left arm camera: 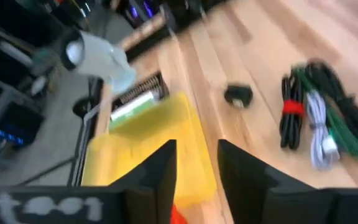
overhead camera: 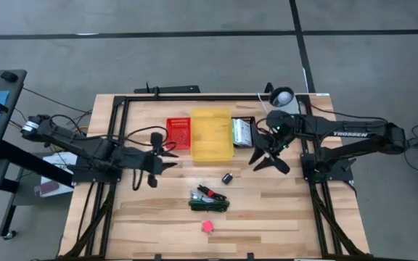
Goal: Pick and place items into bin
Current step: Put the pink charger adapter into the red bin
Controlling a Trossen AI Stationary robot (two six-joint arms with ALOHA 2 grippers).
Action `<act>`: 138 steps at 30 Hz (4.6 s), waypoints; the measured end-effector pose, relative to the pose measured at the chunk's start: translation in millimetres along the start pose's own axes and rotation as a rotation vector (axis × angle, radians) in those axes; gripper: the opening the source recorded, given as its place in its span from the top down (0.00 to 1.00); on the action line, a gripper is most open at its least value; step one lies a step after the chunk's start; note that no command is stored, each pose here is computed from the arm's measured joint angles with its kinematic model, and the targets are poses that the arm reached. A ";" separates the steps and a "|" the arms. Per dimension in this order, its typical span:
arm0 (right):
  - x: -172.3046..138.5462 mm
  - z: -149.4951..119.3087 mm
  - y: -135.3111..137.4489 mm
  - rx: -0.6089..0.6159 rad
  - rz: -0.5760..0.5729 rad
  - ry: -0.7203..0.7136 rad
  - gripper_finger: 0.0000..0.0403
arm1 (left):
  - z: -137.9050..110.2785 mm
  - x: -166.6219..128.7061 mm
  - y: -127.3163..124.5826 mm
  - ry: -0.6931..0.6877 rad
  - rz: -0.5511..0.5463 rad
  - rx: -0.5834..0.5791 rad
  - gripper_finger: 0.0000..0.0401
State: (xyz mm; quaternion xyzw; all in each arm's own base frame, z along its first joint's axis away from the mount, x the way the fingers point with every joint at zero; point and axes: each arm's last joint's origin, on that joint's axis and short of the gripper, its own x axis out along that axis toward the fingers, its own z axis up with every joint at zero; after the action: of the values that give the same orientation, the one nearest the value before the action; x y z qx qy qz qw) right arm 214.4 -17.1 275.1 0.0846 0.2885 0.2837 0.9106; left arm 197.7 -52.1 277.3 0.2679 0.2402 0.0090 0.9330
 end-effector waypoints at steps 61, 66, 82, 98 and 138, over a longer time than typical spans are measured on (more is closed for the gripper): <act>-21.3 -29.7 8.8 0.151 0.017 0.074 0.67 | 117.4 110.2 -82.1 0.181 -0.536 0.330 0.58; -21.6 -29.8 9.5 0.166 0.025 0.074 0.67 | 114.1 108.5 -82.8 0.221 -0.512 0.374 0.51; -21.9 -31.9 10.4 0.245 0.038 0.089 0.67 | 117.4 99.9 -95.7 0.200 -0.557 0.391 0.53; -22.0 -32.2 10.5 0.253 0.039 0.092 0.67 | 140.3 153.7 -138.2 0.392 -0.667 0.565 0.53; -21.7 -30.9 10.2 0.346 0.034 0.084 0.67 | 131.2 164.1 -171.1 0.397 -0.673 0.482 0.47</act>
State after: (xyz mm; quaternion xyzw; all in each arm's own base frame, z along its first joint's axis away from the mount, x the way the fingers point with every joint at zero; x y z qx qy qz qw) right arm 177.3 -21.2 263.4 0.2332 0.3692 0.2485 0.8646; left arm 383.1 -239.8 215.5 0.3774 0.4832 -0.2998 0.7309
